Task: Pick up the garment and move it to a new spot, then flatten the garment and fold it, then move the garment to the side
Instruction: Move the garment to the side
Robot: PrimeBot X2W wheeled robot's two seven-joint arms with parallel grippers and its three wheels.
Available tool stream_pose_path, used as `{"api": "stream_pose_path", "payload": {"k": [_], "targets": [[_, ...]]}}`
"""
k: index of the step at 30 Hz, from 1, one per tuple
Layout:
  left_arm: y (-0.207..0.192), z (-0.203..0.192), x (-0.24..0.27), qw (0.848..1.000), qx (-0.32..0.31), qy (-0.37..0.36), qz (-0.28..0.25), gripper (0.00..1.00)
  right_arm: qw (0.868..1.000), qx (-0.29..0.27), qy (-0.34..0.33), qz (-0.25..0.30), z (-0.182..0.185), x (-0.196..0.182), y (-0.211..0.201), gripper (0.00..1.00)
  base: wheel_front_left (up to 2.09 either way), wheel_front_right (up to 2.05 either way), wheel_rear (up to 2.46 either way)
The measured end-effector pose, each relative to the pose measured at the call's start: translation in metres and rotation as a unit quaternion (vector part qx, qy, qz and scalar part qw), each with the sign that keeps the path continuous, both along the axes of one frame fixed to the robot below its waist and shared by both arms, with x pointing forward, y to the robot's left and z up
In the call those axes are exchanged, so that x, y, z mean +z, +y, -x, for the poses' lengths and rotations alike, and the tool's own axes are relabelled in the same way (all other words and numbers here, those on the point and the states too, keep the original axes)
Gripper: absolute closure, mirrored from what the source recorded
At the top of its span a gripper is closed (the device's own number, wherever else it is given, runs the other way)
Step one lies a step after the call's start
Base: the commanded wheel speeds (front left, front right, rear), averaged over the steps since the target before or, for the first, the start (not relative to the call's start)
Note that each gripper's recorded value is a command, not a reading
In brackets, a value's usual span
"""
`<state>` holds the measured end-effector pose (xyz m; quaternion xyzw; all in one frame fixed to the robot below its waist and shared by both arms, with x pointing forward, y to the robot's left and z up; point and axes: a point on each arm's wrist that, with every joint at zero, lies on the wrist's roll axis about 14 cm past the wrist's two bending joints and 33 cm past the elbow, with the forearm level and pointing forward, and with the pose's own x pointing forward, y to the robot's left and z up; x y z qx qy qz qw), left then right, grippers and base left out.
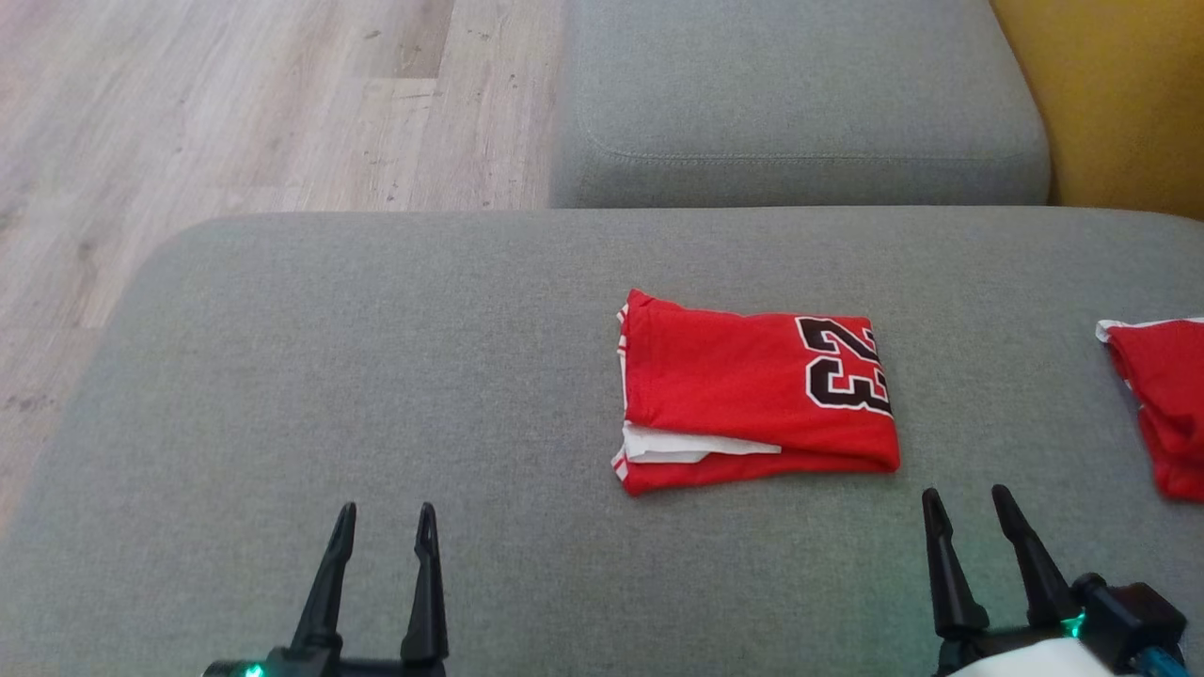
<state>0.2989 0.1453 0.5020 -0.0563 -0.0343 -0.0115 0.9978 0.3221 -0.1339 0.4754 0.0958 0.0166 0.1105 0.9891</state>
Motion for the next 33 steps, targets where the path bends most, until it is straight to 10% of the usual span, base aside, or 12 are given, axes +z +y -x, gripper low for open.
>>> {"api": "stream_pose_path", "payload": {"k": [19,33], "targets": [[-0.008,-0.009,-0.002,1.0,-0.017,0.009,0.022,0.0,0.999,-0.013,0.041,0.005,-0.007,-0.025,-0.009,0.0,0.0,0.0,0.0],[-0.036,-0.039,-0.017,0.997,-0.071,0.035,0.014,0.0,0.992,-0.017,0.121,0.021,-0.111,-0.061,-0.02,0.0,0.0,0.0,0.0]]}}
